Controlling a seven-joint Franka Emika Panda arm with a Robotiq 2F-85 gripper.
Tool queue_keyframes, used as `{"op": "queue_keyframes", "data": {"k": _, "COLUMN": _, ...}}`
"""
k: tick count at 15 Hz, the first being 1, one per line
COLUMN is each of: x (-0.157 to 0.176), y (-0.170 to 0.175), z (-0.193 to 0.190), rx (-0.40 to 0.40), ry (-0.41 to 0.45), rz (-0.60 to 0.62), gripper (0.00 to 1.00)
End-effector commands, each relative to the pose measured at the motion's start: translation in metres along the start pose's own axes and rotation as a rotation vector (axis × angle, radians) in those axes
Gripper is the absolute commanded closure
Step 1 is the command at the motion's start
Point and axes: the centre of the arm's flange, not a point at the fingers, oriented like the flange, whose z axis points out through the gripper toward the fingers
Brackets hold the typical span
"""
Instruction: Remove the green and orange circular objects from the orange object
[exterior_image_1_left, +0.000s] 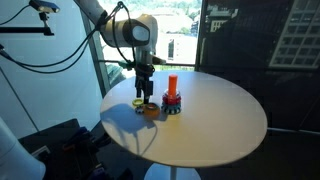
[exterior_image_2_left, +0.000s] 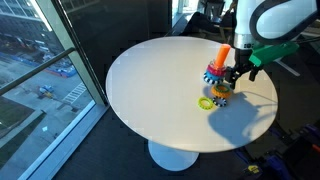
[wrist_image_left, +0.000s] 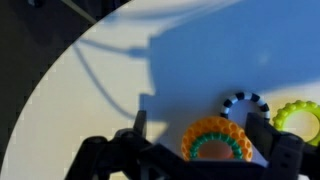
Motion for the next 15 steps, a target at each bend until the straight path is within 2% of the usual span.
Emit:
{"op": "queue_keyframes", "data": {"k": 1, "x": -0.009, "y": 0.013, "z": -0.039, "rx": 0.033, "ry": -0.029, "rz": 0.02, "gripper": 0.0}}
{"op": "queue_keyframes", "data": {"k": 7, "x": -0.027, "y": 0.026, "z": -0.094, "rx": 0.117, "ry": -0.006, "rz": 0.082, "gripper": 0.0}}
{"op": "queue_keyframes", "data": {"k": 15, "x": -0.046, "y": 0.039, "z": -0.165, "rx": 0.161, "ry": 0.122, "rz": 0.13, "gripper": 0.0}}
